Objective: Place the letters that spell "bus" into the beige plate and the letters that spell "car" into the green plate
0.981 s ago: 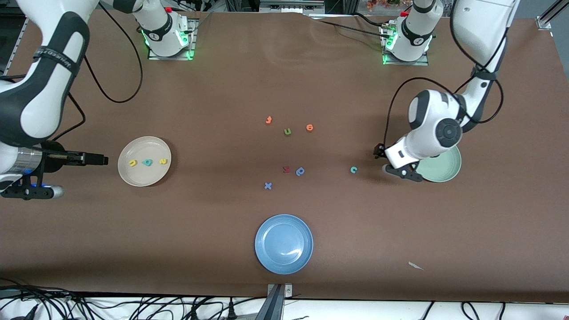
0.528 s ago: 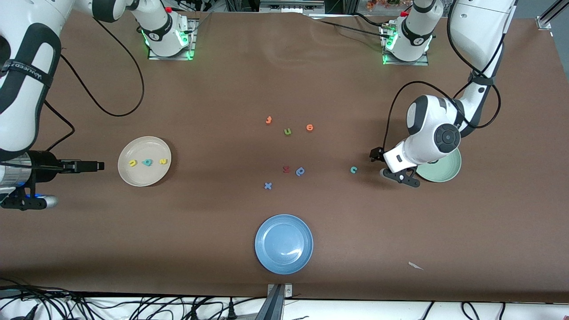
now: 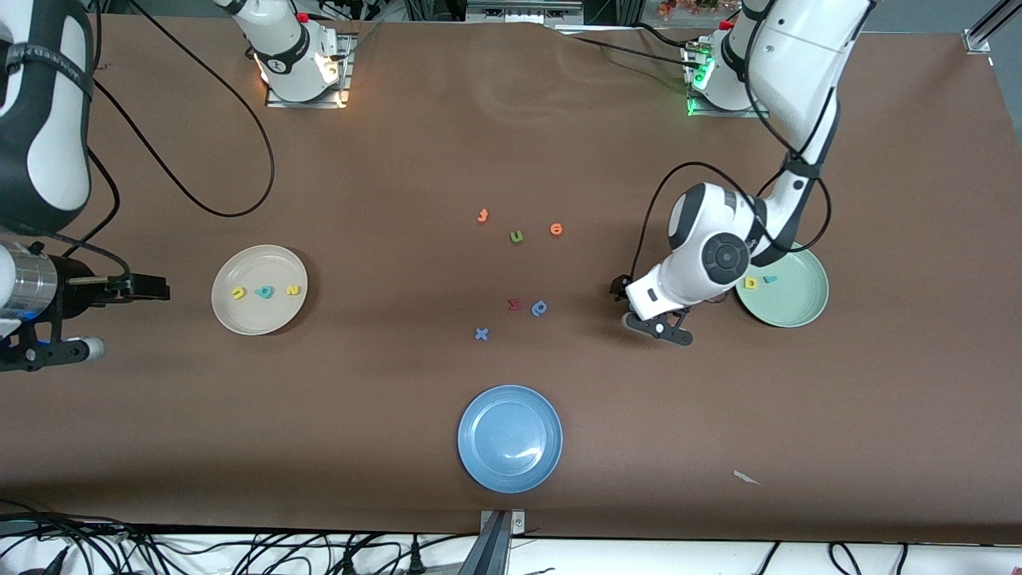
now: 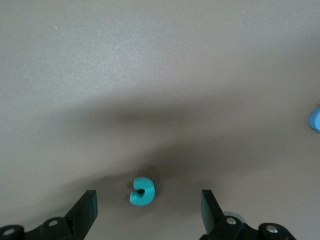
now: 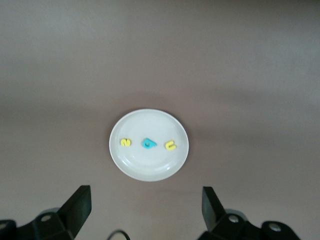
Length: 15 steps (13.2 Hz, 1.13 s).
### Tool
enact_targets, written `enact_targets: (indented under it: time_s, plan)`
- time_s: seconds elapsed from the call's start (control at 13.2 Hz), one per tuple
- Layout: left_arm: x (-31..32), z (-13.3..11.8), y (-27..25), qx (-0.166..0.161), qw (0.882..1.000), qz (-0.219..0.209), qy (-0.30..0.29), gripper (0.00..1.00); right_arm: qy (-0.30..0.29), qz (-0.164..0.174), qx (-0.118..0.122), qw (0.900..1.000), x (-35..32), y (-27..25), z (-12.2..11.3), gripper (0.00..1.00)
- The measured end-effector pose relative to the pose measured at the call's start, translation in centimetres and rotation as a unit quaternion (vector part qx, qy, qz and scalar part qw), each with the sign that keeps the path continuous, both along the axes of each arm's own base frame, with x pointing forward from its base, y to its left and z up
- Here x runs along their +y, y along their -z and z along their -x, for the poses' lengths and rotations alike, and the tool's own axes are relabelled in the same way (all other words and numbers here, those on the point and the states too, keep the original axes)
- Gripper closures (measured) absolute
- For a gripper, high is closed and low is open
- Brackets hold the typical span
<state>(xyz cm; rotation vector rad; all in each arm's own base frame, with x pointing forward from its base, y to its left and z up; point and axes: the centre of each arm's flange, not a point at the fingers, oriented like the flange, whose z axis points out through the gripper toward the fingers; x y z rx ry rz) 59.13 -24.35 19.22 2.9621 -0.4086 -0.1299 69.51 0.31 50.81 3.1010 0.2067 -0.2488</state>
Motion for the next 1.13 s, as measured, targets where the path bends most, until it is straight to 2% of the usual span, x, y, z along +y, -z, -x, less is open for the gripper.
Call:
enact_targets:
  time_s: [0.23,0.38,0.53,0.83,0.91,1.13]
  plan:
    - [0.8,-0.2,1.1,0.004,1.0,-0.008,-0.003,0.07,-0.004,0.001,-0.042,0.999,0.1,0.9,1.4,0.01]
    - [0.8,-0.1,1.2,0.004,1.0,-0.011,0.0,0.11,-0.006,0.001,-0.047,0.999,0.3,1.1,2.9,0.0]
    - [0.5,0.1,1.5,0.006,1.0,-0.012,0.003,0.22,-0.007,0.001,-0.048,0.999,0.3,0.7,3.7,0.0]
    - [-0.3,1.0,2.7,0.016,1.0,-0.019,0.0,0.21,-0.005,0.001,-0.046,0.999,0.3,1.3,3.8,0.0]
    - [-0.2,1.0,2.7,0.016,1.0,-0.019,-0.001,0.28,-0.003,0.001,-0.045,0.999,0.3,1.3,3.8,0.0]
    - [-0.7,1.2,2.4,0.016,1.0,-0.017,0.002,0.61,0.002,0.002,-0.045,0.999,0.4,1.3,3.8,0.0]
